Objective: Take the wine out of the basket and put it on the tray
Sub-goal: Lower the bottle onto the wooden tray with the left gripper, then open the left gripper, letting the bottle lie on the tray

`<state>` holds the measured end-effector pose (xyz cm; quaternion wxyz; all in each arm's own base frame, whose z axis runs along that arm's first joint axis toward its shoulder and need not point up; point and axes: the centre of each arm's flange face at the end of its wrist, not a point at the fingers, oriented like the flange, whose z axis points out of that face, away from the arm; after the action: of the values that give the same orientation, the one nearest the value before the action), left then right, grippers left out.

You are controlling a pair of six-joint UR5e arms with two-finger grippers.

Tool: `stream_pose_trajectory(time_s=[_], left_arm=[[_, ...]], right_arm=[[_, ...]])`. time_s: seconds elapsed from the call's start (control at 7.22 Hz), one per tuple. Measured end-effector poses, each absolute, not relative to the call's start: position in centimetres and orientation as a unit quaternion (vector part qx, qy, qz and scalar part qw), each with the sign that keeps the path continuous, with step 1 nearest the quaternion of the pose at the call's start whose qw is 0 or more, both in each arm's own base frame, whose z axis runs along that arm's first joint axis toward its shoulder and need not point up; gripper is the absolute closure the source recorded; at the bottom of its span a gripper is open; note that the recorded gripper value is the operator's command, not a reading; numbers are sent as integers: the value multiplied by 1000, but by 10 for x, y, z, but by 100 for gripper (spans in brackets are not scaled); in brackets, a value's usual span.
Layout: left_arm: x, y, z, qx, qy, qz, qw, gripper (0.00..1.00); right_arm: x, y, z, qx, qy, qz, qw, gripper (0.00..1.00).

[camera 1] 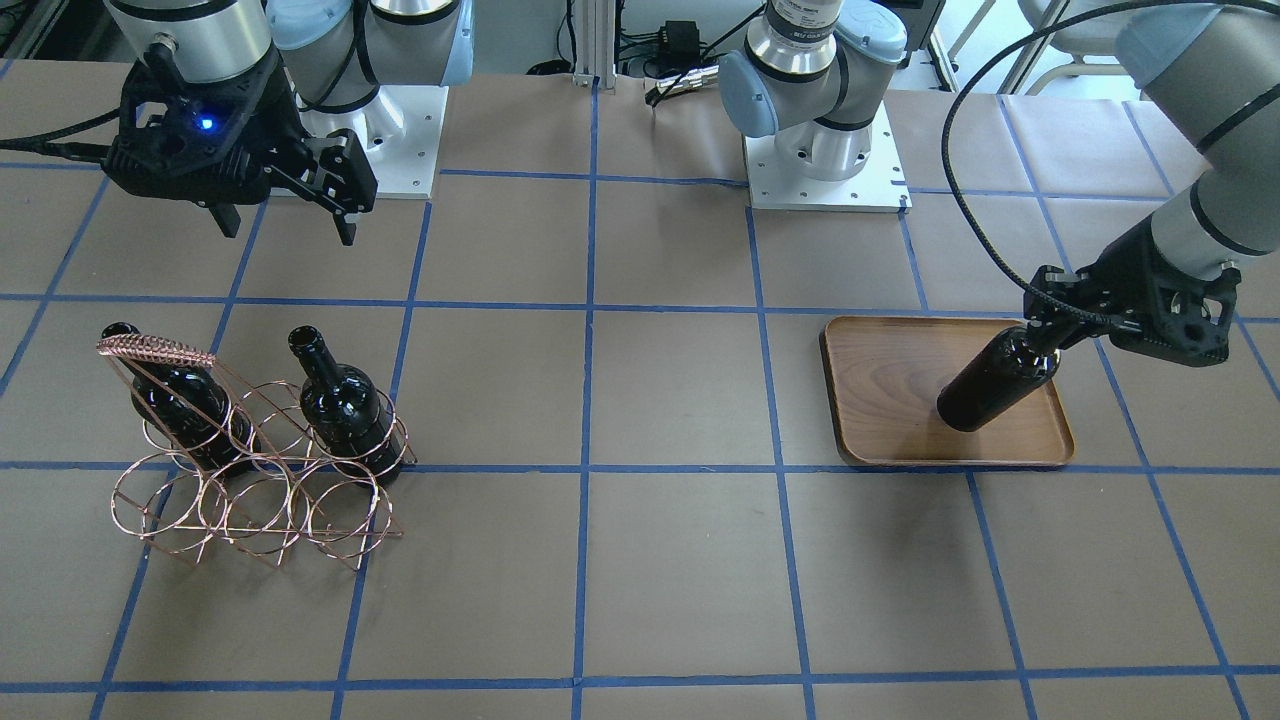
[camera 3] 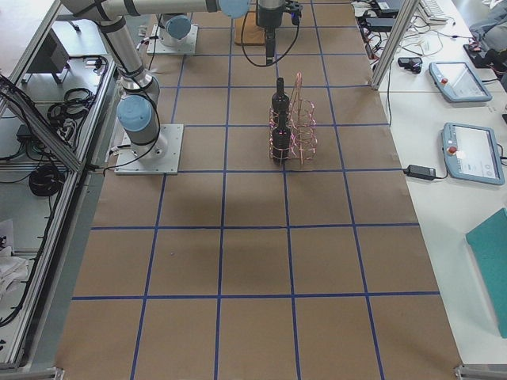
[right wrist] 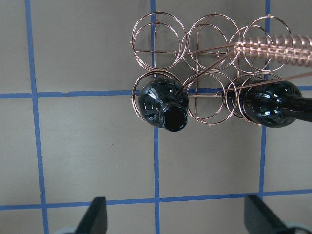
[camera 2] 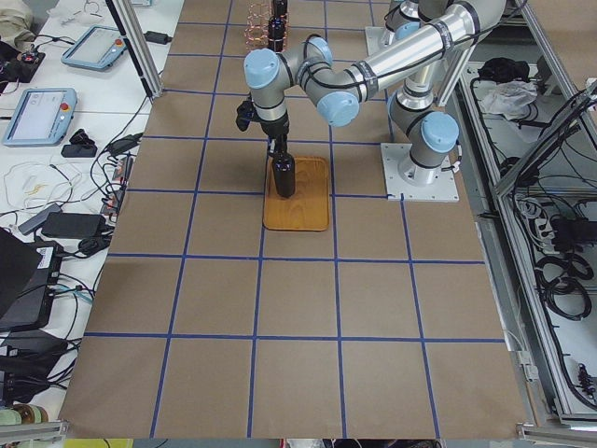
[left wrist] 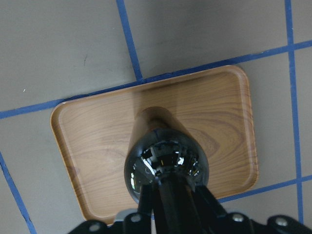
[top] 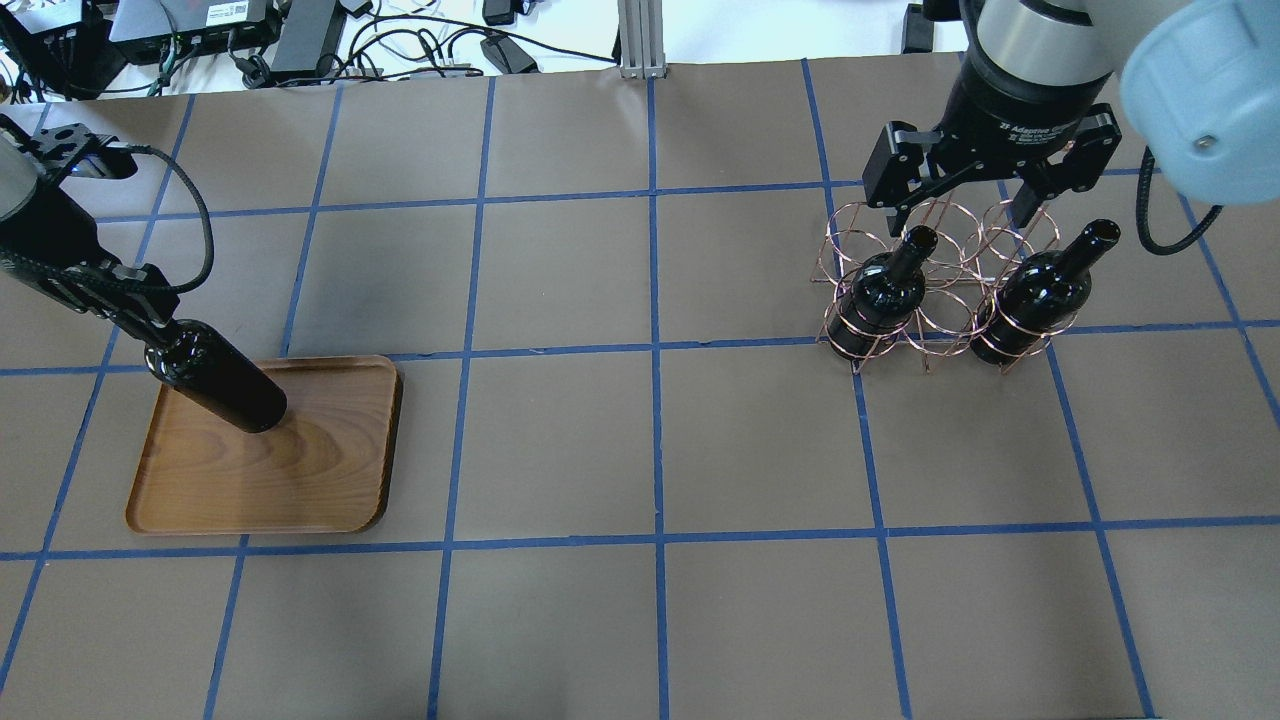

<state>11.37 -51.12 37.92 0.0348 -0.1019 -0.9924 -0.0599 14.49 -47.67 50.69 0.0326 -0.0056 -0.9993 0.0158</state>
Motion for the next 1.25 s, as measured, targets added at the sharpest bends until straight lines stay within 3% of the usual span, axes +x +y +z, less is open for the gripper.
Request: stream_pose_trajectory(time_s=[0.28,0.42,0.83,1.25], left_arm=[[115,-512,376,-100,-992,-64,36,6],[114,-511,376,-100,-992,-65,37,0],[107,-505,393,-60,-995,-69,35,0],[84,-505,448,16,-999,-26,8,0]], right_arm=[[145,-476,510,-4,-999,19,31,0],[145,-477,511,-3,-999,20,30,0],[147,-473,520,-2,-999,29,27,0],[149,-463,543,-3,-999,53,14,0]])
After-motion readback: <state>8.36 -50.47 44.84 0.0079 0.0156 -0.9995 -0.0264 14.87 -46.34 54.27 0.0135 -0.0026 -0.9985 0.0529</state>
